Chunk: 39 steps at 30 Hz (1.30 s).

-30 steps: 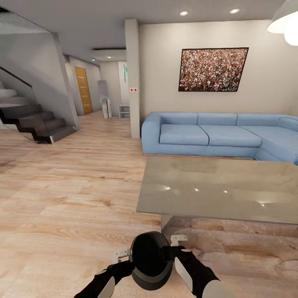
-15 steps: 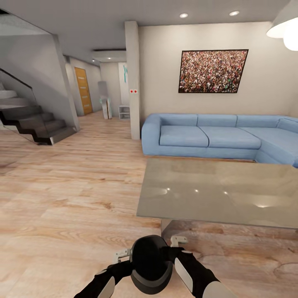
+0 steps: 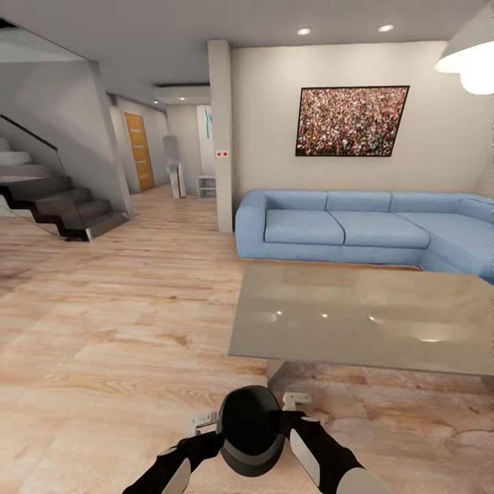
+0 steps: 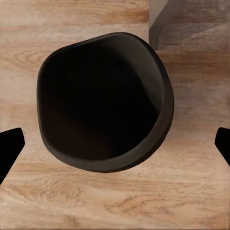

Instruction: Place each of the two pumpkins and all three candles from the living room inside a cabinet in the living room (use any cabinet), then make sure every cabinet is closed, and position the cauldron so it is next to a table in the living room.

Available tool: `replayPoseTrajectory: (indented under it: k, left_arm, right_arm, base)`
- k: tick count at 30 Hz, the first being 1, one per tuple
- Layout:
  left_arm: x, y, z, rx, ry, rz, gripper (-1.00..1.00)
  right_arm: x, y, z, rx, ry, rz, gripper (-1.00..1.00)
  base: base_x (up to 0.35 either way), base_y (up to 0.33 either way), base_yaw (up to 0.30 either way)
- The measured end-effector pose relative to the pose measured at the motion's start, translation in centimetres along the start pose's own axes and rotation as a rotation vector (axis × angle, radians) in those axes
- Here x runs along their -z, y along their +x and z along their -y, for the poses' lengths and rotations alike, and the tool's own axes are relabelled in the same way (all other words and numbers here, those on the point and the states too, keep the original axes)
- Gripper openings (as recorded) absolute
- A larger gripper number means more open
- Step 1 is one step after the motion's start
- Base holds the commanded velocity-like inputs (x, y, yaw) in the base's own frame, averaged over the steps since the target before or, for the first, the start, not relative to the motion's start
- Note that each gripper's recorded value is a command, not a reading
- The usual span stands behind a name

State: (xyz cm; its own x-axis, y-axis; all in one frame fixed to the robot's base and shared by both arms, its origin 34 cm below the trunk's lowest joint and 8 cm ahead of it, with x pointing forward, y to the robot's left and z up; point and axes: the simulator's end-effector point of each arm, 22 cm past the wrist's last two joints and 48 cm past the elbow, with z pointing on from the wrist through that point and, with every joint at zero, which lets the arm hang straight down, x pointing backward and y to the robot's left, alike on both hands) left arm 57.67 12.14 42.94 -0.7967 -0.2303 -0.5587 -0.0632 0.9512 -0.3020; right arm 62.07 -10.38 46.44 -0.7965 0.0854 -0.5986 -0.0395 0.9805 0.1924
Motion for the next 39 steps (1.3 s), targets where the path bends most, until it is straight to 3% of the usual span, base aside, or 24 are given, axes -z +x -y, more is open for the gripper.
replayPoseTrajectory:
  k: [17, 30, 39]
  left_arm:
    - [2.4, -2.4, 1.1, 0.001, -0.001, 0.000, 1.00]
    - [3.7, -3.9, 1.6, 0.003, -0.002, 0.003, 1.00]
    - [3.9, -4.1, 1.6, 0.006, -0.002, 0.004, 1.00]
  right_arm:
    - [2.4, -2.4, -0.6, -0.006, 0.003, -0.003, 1.00]
    - [3.7, -3.8, -1.0, -0.004, 0.002, -0.003, 1.00]
    - [3.9, -3.9, -1.0, -0.002, 0.004, -0.004, 1.00]
  base:
    - [-0.012, 0.002, 0.000]
    - [-0.170, 0.039, 0.000]
    - [-0.006, 0.001, 0.205]
